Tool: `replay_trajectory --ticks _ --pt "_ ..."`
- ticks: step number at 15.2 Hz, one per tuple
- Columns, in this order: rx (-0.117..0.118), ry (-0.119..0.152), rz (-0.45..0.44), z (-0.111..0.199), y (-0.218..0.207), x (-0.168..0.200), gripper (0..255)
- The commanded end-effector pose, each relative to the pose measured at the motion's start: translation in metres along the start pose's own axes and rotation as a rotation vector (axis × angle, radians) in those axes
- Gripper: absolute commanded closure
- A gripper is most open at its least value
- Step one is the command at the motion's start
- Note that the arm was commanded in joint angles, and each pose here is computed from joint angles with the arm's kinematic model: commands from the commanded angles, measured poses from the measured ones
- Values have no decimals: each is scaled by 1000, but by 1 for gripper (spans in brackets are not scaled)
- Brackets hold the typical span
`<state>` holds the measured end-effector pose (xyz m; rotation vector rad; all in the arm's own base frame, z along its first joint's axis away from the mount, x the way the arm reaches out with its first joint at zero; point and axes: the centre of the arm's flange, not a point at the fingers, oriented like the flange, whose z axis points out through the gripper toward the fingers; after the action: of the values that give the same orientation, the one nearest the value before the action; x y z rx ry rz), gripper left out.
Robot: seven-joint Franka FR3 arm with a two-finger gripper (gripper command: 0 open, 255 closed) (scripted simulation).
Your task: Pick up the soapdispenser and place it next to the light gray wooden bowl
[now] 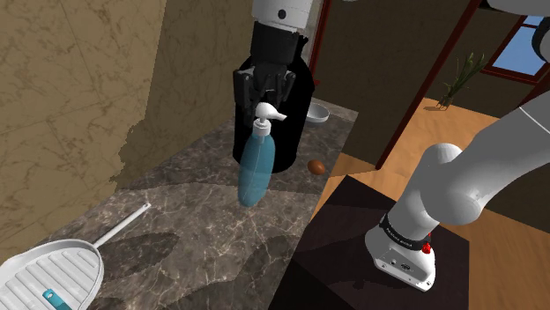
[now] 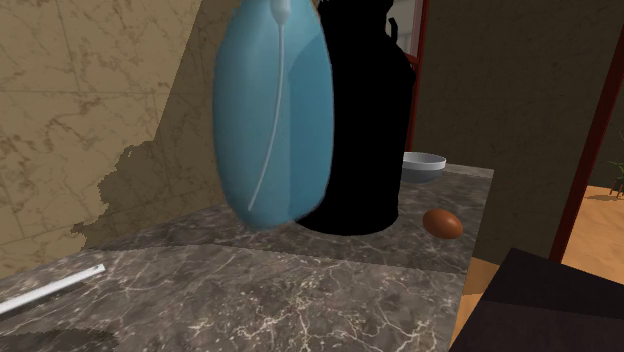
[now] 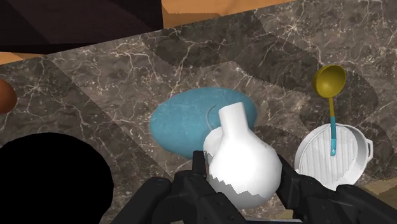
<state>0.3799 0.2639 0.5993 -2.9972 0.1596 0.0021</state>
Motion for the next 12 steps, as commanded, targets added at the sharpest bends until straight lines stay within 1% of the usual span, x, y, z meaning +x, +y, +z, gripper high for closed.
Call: replay_trajectory --ticks 1,12 --pt "0 0 0 -11 -1 0 255" --pt "0 0 0 -68 -9 -1 255"
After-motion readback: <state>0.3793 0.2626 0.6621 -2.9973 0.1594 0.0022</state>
